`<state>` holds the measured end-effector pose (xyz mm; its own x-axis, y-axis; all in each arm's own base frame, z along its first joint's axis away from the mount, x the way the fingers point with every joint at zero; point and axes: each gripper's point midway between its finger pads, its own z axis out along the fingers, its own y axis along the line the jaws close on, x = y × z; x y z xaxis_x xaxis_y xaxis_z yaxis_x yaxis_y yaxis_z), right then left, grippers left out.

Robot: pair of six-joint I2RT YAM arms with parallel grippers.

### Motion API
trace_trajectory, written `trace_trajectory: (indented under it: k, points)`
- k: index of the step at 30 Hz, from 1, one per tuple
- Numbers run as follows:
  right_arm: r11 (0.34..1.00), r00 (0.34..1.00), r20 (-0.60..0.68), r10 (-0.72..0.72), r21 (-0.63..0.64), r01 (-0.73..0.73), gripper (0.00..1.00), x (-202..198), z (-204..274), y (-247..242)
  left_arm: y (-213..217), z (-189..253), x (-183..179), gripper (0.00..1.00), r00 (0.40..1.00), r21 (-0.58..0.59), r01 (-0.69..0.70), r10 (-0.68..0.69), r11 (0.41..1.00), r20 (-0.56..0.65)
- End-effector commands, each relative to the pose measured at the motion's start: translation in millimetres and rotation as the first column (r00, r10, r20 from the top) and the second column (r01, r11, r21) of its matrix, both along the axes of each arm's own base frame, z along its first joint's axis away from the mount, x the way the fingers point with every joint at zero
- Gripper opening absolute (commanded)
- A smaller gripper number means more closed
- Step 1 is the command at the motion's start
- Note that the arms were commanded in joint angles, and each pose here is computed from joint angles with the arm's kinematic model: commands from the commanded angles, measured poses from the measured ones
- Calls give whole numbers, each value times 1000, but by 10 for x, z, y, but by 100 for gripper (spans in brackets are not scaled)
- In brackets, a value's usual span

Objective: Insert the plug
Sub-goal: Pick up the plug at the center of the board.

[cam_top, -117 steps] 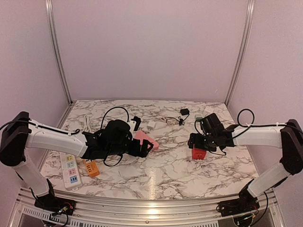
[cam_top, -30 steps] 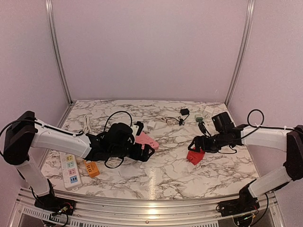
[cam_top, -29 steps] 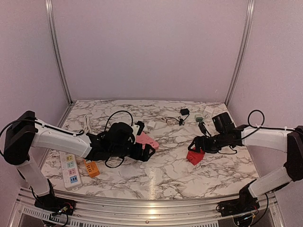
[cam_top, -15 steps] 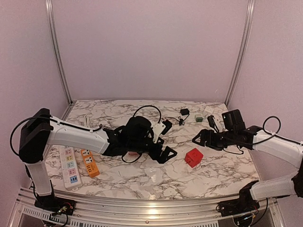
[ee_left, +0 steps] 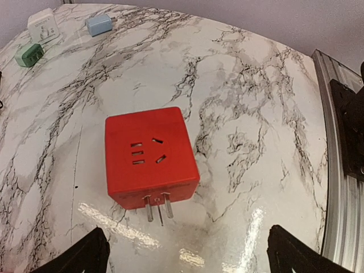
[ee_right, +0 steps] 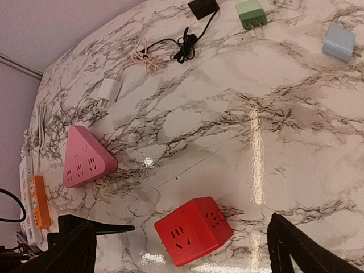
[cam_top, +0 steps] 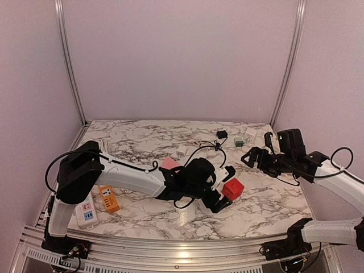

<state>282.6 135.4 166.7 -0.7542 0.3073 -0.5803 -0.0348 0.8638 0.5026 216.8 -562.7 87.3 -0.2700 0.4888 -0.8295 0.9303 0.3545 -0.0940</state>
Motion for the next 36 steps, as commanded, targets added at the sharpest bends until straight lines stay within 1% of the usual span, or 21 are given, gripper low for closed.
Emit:
trace_trajectory:
  k: [1,9,14,23,27,36]
  points:
    - [999,999,10,-48,8,48,99,8,48,-82,-89,-192,76,99,998,48,4,-7,999,62]
    - [998,998,16,-61,5,60,98,-51,37,-127,-228,-373,279,99,989,71,-70,60,995,138]
    - [998,998,18,-64,12,64,99,-83,36,-139,-268,-444,367,99,983,72,-106,94,992,157]
    - [998,998,18,-61,25,61,99,-103,52,-129,-355,-562,366,98,986,66,-88,77,994,151]
    - [998,998,10,-59,26,59,98,-114,23,-126,-372,-566,356,93,986,51,-71,63,996,156]
    - [998,998,5,-58,27,58,98,-126,-17,-124,-423,-541,349,94,990,12,-34,32,999,140]
